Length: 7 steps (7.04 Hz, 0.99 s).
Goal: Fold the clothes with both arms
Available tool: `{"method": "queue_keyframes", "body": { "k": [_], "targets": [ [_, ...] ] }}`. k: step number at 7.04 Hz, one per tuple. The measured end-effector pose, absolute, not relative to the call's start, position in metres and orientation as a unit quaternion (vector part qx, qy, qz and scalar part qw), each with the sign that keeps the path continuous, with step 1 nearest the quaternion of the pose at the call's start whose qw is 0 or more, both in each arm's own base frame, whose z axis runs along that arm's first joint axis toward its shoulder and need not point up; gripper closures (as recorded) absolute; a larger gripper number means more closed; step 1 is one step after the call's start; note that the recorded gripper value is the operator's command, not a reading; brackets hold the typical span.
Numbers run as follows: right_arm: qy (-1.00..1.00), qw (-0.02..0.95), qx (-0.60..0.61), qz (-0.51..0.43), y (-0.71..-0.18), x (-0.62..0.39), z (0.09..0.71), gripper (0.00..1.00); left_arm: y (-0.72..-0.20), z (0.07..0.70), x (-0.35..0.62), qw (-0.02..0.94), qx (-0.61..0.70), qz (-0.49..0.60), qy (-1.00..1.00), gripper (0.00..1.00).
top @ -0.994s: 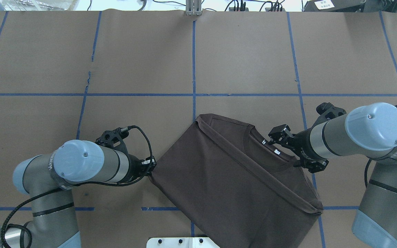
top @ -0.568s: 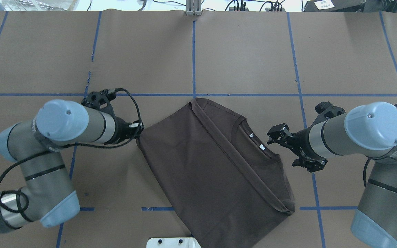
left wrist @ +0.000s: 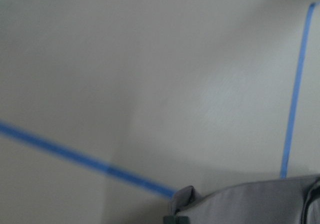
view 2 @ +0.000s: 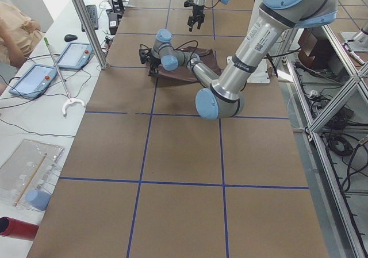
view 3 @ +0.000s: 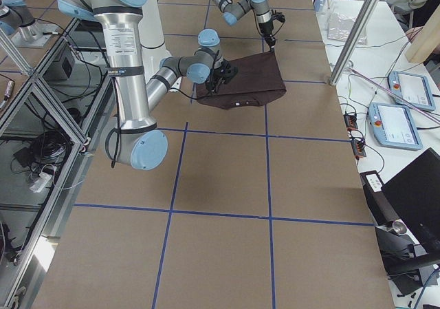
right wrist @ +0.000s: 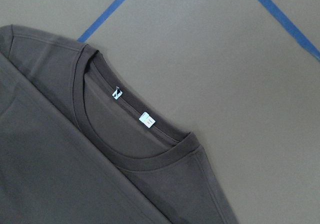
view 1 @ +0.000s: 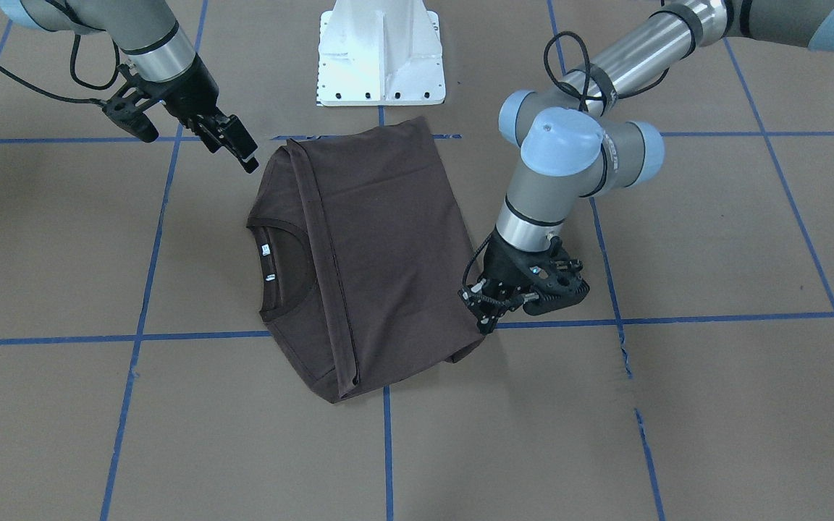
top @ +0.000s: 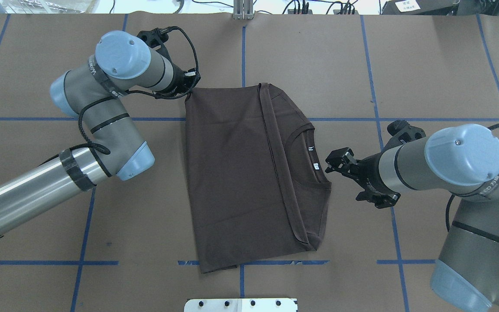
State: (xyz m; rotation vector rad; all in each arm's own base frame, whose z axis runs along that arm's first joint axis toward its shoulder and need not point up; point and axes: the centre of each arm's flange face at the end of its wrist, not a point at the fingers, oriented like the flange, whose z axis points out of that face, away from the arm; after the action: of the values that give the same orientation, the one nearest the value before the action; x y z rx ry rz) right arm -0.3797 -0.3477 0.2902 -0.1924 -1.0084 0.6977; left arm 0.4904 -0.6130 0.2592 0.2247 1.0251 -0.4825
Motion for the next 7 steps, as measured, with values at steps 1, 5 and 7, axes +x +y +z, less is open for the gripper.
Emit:
{"method": "queue_keyframes", "body": {
  "k": [1, 5, 7],
  "targets": [
    [-0.477, 0.811, -0.088, 0.327, -0.354, -0.389, 0.284, 0.0, -0.645, 0.262, 0.495, 0.838, 0.117, -0.226, 0.483, 1.0],
    [-0.474, 0.811, -0.076, 0.333, -0.369, -0.42, 0.275, 0.0, -0.69, 0.273, 0.48, 0.832, 0.125, -0.192, 0.505, 0.55],
    [-0.464, 0.823, -0.07, 0.319, -0.382, -0.467, 0.254, 0.0, -0.66, 0.258, 0.447, 0.814, 0.095, -0.151, 0.553, 0.53]
  ]
}}
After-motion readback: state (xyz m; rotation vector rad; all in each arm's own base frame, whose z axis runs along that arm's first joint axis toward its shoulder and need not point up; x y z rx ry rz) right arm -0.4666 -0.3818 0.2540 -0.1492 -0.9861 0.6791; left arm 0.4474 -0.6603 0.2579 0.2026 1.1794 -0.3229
